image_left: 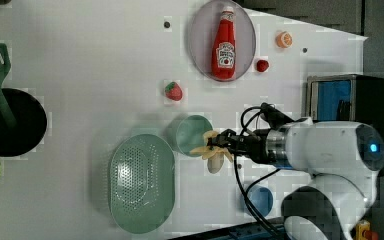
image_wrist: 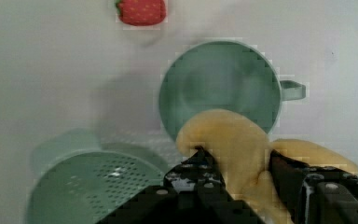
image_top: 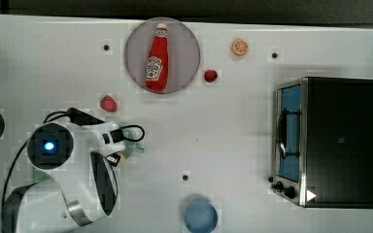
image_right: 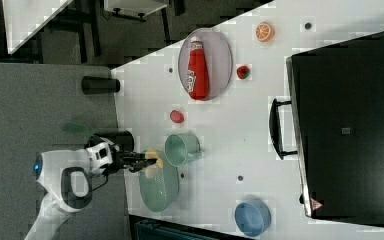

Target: Pick Banana and place it in mug.

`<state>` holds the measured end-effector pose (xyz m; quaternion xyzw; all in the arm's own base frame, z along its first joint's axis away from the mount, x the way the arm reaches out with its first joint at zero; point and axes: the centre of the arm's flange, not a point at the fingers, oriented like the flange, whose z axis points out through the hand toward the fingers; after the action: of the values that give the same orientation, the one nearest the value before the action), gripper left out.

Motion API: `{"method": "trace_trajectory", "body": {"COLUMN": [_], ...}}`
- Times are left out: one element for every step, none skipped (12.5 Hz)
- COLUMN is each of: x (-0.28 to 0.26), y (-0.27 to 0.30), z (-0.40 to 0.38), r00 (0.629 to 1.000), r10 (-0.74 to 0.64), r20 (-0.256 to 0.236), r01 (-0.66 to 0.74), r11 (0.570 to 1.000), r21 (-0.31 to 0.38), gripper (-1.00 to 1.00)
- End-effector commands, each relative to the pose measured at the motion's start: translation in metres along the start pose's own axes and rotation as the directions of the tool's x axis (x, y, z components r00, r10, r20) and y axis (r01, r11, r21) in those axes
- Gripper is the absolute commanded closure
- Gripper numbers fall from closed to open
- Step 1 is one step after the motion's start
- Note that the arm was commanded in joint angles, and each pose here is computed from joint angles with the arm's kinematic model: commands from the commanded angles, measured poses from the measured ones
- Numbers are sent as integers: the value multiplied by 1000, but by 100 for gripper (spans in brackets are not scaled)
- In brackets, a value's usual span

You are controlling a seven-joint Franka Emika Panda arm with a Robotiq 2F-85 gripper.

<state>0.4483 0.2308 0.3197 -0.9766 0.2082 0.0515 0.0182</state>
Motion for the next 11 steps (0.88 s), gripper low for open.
{"method": "trace_trajectory", "body": {"x": [4, 4, 4, 3, 3, 5, 9, 17, 28, 43, 59], "y": [6, 8, 9, 9, 8, 8, 8, 10, 15, 24, 38], "z": [20, 24, 26, 26, 26, 24, 18, 9, -3, -19, -36], "r00": [998, 997, 997, 997, 997, 997, 997, 996, 993, 988, 980], "r10": [66, 68, 69, 69, 68, 70, 76, 91, 113, 147, 189], "r20": [21, 28, 31, 31, 30, 26, 15, 1, -18, -40, -59], "r01": [-66, -68, -69, -68, -68, -70, -76, -91, -113, -145, -185], "r11": [998, 998, 997, 997, 998, 997, 997, 996, 993, 988, 980], "r21": [-11, -17, -20, -20, -19, -15, -2, 12, 30, 51, 70], "gripper": [-32, -55, -78, -98, -100, -100, -100, -100, -100, -100, -100]}}
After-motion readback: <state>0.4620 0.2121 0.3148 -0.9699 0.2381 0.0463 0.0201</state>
